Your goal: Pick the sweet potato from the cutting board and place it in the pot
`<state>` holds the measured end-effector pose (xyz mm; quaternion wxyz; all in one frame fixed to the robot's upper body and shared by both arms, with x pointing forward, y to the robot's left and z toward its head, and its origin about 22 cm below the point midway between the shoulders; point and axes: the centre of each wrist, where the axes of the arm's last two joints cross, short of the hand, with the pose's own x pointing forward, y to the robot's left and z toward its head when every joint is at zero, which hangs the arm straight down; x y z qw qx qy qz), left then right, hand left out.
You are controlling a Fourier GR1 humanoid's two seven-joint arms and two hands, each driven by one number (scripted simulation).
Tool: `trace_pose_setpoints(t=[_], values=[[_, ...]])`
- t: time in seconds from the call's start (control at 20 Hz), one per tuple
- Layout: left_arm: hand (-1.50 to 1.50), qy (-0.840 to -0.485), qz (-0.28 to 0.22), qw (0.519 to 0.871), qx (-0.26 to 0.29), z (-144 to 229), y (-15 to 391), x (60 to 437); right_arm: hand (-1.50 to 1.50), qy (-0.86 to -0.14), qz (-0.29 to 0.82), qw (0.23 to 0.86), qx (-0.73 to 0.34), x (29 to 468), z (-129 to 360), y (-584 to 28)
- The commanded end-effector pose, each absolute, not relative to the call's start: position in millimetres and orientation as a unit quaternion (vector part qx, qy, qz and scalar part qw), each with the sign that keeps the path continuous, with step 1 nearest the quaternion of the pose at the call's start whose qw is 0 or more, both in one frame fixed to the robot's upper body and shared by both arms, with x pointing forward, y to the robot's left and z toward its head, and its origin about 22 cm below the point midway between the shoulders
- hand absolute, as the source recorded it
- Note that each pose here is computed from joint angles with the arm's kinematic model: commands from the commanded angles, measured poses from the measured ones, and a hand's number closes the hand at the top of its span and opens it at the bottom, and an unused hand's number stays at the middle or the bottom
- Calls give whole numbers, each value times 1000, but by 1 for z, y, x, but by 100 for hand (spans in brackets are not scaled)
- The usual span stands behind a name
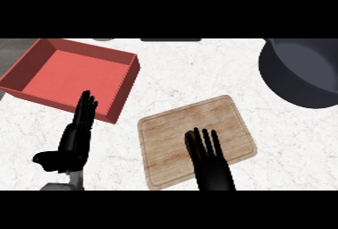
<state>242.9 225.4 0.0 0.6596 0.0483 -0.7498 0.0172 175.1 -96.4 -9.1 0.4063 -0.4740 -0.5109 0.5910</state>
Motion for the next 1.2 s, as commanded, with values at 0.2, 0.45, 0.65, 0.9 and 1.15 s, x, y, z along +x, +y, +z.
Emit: trace_pose_setpoints(t=[0.2, 0.45, 0.65, 0.9, 1.15], values=[[0, -752, 16, 658, 46, 13, 220, 256, 150, -514, 604, 394, -464, 189, -29, -101], [0, -754, 21, 654, 50, 19, 211, 250, 150, -564, 575, 322, -496, 210, -35, -91], [0, -751, 15, 658, 57, -8, 233, 238, 150, -565, 583, 304, -499, 213, -14, -87], [0, -754, 8, 655, 54, 10, 246, 258, 150, -595, 562, 276, -504, 199, -28, -97], [0, -763, 5, 645, 35, 7, 227, 240, 150, -498, 423, 524, -547, 291, 16, -135]])
